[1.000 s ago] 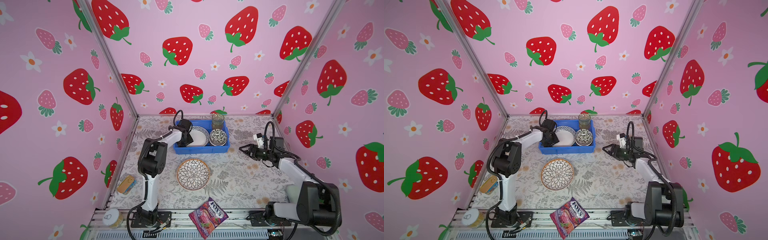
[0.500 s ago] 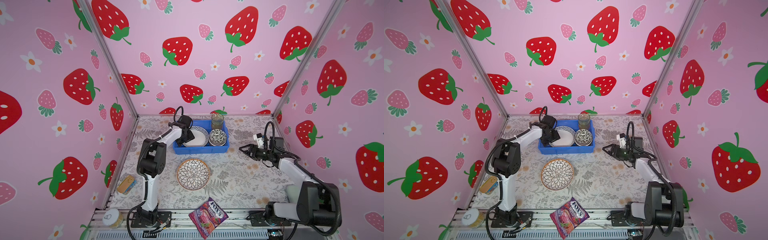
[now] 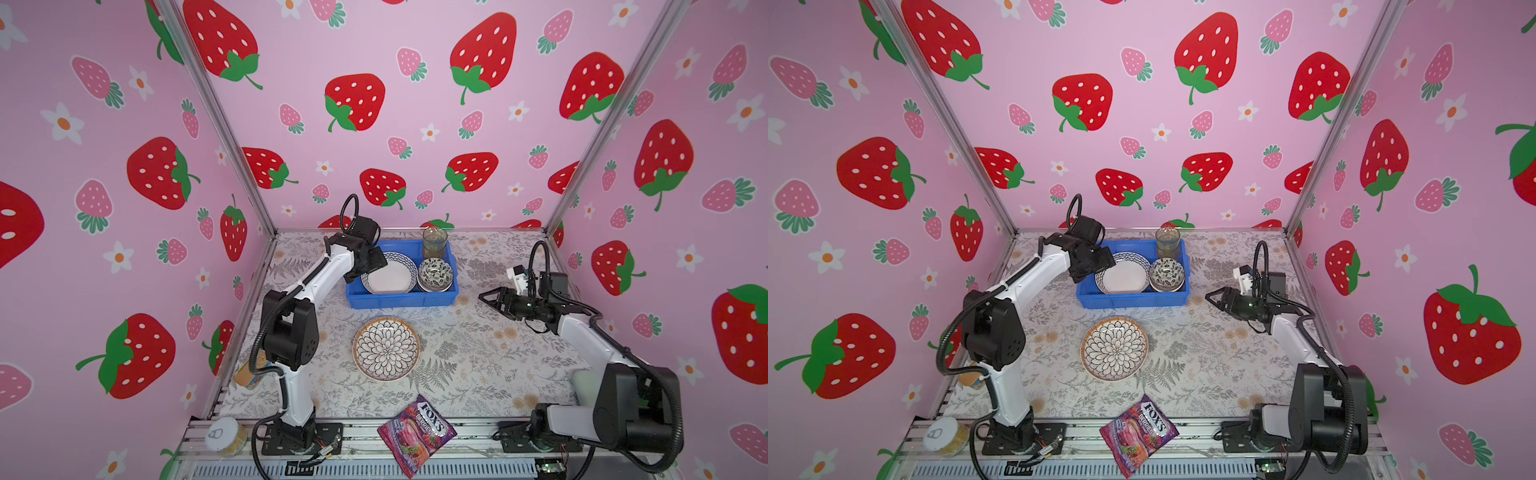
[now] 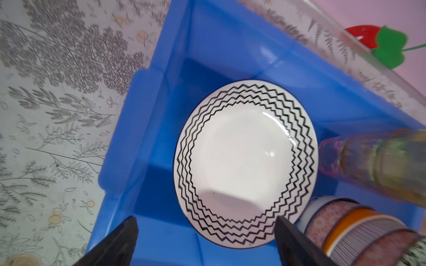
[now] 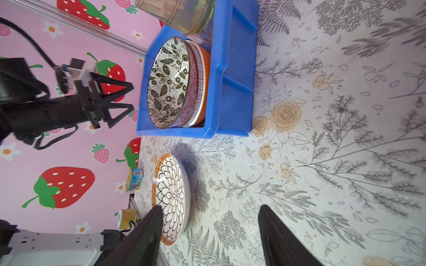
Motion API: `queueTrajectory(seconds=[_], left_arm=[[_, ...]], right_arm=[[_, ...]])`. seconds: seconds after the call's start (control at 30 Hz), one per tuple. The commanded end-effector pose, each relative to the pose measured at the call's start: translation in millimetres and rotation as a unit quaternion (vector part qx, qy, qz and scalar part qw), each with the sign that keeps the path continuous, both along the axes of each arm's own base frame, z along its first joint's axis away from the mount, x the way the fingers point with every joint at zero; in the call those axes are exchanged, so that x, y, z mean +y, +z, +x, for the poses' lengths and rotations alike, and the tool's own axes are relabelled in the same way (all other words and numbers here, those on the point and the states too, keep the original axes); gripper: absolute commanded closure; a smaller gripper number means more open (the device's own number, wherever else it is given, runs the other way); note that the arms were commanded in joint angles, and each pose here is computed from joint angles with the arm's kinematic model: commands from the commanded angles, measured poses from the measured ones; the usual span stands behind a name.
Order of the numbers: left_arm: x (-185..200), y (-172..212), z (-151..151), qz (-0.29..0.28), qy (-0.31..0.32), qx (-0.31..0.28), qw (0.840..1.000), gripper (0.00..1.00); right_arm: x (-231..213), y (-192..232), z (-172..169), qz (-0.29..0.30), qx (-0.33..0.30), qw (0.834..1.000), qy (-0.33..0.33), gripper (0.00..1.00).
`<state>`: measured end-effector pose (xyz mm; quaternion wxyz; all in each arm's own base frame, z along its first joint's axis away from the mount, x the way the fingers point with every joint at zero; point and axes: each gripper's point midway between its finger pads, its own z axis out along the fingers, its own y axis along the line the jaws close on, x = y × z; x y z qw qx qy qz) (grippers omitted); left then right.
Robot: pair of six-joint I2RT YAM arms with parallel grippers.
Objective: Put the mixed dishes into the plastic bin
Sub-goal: 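Withdraw the left gripper from the bin while the right moves to the flower plate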
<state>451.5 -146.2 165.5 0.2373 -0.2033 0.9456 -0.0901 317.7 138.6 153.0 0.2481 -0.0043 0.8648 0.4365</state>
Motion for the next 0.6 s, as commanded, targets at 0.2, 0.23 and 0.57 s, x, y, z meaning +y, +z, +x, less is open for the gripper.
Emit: queueTrajectory(seconds=[0.2,0.23,0.57], left_arm=[[31.8,76.4,-77.8,0.000,-0.016,-0.067,0.998,0.01],[33.7,76.2,-88.3,-0.004,-0.020,-0.069,0.997,0.01],[33.1,12.3,-206.7,-0.116,-0.068,-0.036,0.990,0.01]], right_arm=[[4.4,8.7,-7.4,-0.076,-0.025,0.997,-0.008,0.31],[8.1,8.6,-9.3,-0.082,-0.027,0.996,-0.008,0.30],[57.2,-1.9,-42.5,-0.092,-0.030,0.995,0.018,0.30]])
